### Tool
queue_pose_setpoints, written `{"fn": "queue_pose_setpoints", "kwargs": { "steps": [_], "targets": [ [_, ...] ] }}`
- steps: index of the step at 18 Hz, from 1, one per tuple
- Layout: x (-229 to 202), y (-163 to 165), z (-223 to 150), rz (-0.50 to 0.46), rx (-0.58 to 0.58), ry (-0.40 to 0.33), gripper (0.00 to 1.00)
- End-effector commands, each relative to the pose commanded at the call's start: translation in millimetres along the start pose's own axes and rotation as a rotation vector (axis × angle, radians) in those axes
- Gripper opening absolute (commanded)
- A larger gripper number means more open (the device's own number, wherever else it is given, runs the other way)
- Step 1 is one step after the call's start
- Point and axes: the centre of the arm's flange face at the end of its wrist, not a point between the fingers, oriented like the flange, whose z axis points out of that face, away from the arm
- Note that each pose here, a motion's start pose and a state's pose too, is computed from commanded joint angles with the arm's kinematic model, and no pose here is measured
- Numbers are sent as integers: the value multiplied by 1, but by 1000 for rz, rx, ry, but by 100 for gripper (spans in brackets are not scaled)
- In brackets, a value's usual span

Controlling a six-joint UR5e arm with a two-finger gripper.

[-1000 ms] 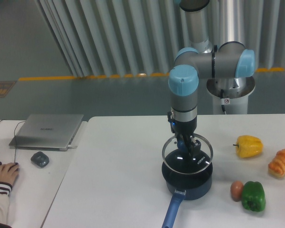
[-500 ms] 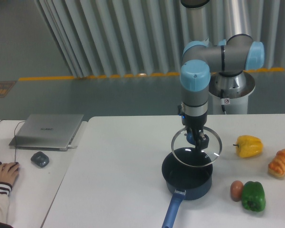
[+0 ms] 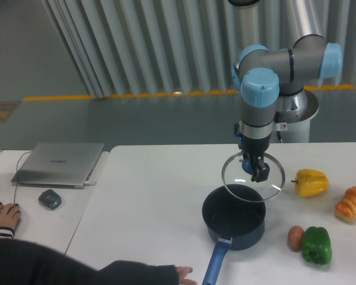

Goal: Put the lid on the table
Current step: 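Lift the glass lid up off the blue saucepan, then carry the held lid sideways away from the saucepan toward the peppers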

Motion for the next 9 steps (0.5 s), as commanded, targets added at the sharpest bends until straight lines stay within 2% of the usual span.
{"fn": "queue_pose_setpoints", "kwargs": {
  "steps": [3, 6, 9],
  "targets": [
    [3, 3, 2, 13, -6, 6, 56],
    [3, 9, 2, 69, -9, 11, 56],
    [4, 12, 5, 71, -13, 20, 56]
  ]
}}
